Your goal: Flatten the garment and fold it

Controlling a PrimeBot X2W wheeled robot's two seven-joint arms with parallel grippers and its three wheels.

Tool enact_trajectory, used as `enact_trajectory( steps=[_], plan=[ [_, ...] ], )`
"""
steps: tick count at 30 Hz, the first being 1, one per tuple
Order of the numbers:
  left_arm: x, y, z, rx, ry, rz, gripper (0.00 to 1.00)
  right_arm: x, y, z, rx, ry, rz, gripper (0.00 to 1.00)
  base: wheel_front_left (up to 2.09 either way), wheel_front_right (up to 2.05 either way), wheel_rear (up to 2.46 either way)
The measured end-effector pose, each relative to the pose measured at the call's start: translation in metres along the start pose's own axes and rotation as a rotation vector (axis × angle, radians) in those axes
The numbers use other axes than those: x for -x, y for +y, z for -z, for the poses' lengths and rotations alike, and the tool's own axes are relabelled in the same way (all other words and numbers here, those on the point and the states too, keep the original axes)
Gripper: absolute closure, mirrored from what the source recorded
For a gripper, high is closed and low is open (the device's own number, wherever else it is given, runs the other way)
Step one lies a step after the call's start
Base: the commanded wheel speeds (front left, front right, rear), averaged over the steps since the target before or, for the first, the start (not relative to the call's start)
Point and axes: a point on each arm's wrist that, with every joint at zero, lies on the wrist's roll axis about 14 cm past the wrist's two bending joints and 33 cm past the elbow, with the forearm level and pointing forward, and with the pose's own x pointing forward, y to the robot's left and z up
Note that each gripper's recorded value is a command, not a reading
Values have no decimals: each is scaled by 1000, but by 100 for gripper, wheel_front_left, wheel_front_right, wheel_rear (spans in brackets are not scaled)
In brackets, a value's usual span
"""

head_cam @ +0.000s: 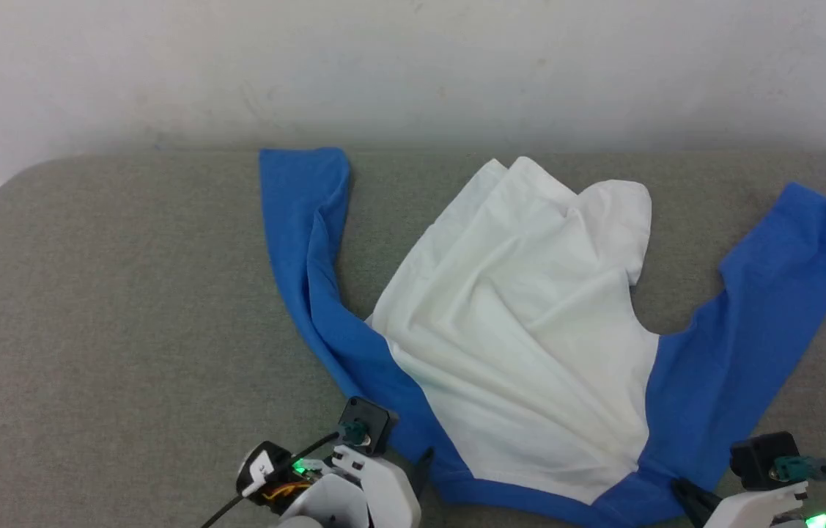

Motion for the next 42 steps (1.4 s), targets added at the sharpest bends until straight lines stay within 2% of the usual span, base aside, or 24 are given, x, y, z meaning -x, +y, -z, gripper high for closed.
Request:
enact_trajectory(
  steps=[6, 17, 18, 19, 20, 25, 36, 42],
  plan=[
    [-11, 21, 29, -75, 162, -89, 0, -6, 0, 3, -17, 5, 0, 100, 0, 0, 0],
    [-34, 15, 30, -124, 198, -35, 0, -17, -4, 5, -30, 24, 0, 100, 0, 0, 0],
    [-36, 15, 31, -127, 210, -29, 7, -18, -4, 5, -29, 28, -1, 100, 0, 0, 0],
    [-38, 14, 32, -127, 220, -19, 80, -20, -4, 6, -28, 33, -1, 100, 0, 0, 0],
    [-40, 13, 33, -126, 227, -7, 100, -21, -5, 7, -28, 36, -1, 100, 0, 0, 0],
    [-42, 4, 31, -101, 223, 25, 100, -22, -9, 5, -31, 16, 11, 100, 0, 0, 0],
    [-2, -2, 30, -35, 136, 8, 100, -9, -12, -41, 15, -195, 19, 100, 0, 0, 0],
    [23, 3, -14, -31, -35, -17, 100, 12, -6, -89, 61, -366, -10, 100, 0, 0, 0]
  ],
)
